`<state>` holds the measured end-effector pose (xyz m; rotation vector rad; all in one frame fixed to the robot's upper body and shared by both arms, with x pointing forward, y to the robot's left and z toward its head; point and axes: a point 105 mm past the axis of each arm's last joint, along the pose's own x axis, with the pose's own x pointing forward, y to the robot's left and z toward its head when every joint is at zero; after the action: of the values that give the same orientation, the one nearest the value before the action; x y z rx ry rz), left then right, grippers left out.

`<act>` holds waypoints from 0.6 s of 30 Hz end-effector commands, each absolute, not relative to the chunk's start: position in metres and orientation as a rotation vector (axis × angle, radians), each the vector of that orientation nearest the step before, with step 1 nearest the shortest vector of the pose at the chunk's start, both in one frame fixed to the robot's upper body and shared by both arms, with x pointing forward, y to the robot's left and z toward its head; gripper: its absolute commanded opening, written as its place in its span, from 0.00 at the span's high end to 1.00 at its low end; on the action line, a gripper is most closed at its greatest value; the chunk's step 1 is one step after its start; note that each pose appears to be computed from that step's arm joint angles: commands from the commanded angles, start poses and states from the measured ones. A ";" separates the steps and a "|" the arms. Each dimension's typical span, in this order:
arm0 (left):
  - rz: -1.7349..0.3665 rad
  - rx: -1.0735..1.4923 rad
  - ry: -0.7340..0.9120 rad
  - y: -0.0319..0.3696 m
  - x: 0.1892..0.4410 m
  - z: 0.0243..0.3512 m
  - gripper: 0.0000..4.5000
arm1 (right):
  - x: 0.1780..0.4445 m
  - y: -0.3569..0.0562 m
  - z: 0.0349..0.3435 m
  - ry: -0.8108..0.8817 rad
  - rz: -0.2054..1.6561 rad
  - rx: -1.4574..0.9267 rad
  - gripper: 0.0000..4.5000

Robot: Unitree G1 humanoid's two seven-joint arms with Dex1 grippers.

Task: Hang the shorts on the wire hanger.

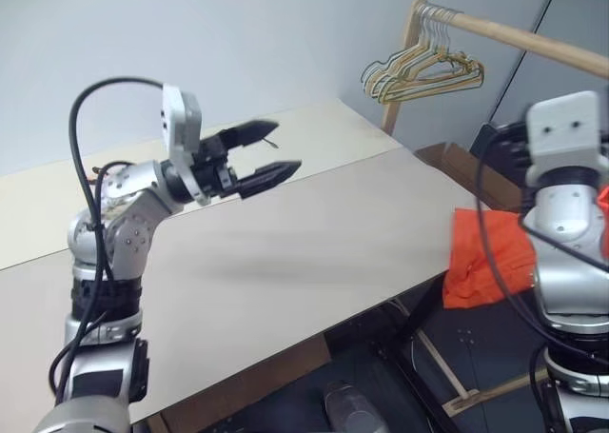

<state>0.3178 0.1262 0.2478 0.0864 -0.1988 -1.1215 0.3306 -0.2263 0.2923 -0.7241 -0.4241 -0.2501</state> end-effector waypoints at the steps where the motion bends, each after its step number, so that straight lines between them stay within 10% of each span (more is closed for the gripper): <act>1: -1.104 0.230 -0.154 0.135 0.304 0.234 0.00 | 0.334 -0.178 0.269 -0.382 0.201 -0.640 0.00; 8: -1.053 0.331 -0.001 0.157 0.274 0.199 0.00 | 0.321 -0.134 0.220 -0.136 0.828 -0.524 0.00; 18: -0.998 0.352 0.006 0.162 0.259 0.204 0.00 | 0.318 -0.133 0.218 -0.086 0.965 -0.504 0.00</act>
<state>0.2613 0.1633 0.1936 0.3345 0.0435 -1.0030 0.3221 -0.1312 0.2042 -0.5056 -0.0381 0.9652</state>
